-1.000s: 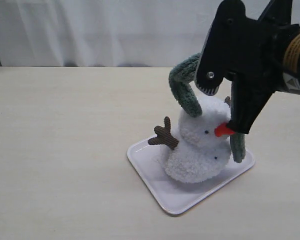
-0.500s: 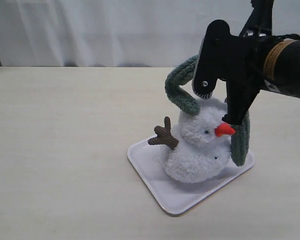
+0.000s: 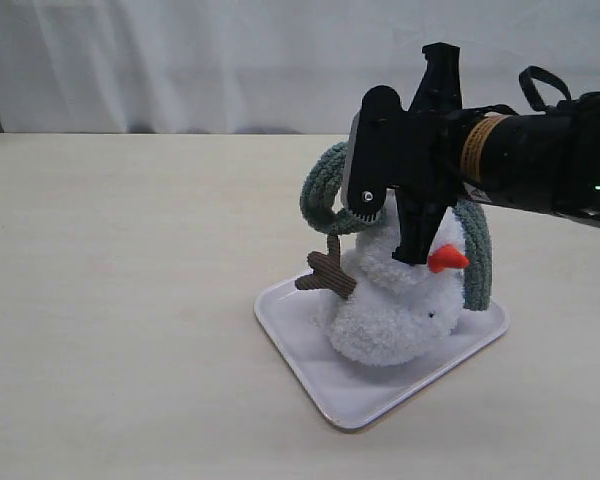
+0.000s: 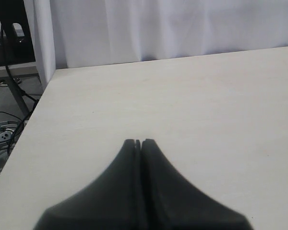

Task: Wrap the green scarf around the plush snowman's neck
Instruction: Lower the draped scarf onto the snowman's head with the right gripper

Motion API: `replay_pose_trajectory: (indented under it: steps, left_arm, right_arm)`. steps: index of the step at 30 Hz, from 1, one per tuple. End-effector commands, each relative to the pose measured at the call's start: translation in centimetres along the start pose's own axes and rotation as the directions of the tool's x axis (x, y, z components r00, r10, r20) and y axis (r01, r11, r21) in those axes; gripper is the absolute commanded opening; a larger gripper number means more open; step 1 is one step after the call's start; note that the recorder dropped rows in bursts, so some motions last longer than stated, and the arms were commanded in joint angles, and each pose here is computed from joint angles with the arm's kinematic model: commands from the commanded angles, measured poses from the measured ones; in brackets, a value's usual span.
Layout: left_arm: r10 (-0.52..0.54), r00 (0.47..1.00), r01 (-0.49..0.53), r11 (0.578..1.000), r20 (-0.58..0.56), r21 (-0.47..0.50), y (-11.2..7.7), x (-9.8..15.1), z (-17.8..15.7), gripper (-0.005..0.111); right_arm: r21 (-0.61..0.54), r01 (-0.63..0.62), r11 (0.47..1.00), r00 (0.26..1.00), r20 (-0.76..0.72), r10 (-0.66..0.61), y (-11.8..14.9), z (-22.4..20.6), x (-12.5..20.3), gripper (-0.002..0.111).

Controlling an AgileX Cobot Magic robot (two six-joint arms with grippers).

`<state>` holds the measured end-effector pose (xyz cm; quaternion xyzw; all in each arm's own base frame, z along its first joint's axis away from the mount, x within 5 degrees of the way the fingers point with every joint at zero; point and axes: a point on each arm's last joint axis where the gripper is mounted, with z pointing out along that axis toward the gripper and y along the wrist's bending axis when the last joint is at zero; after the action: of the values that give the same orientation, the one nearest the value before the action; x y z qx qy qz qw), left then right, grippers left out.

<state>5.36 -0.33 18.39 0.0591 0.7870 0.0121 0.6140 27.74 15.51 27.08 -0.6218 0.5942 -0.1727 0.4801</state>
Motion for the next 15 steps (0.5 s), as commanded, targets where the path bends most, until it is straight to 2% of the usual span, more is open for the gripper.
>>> replay_pose_trajectory:
  steps: [1,5,15]
  left_arm:
    - [-0.007,1.000,0.007,1.000,0.012,-0.004,0.0,0.0,0.0,0.000]
    - [-0.007,1.000,0.007,1.000,0.011,-0.004,0.0,0.0,0.0,0.000]
    - [-0.007,1.000,0.007,1.000,0.011,-0.004,0.0,0.0,0.0,0.000]
  right_arm:
    - [0.002,-0.059,0.998,0.998,0.006,0.059,-0.1,-0.2,0.0,0.004]
    - [0.011,-0.064,0.998,0.998,0.009,0.064,-0.2,-0.5,-0.1,0.004]
    - [0.083,-0.213,0.974,0.977,0.032,0.211,-1.9,-3.6,-0.4,0.004]
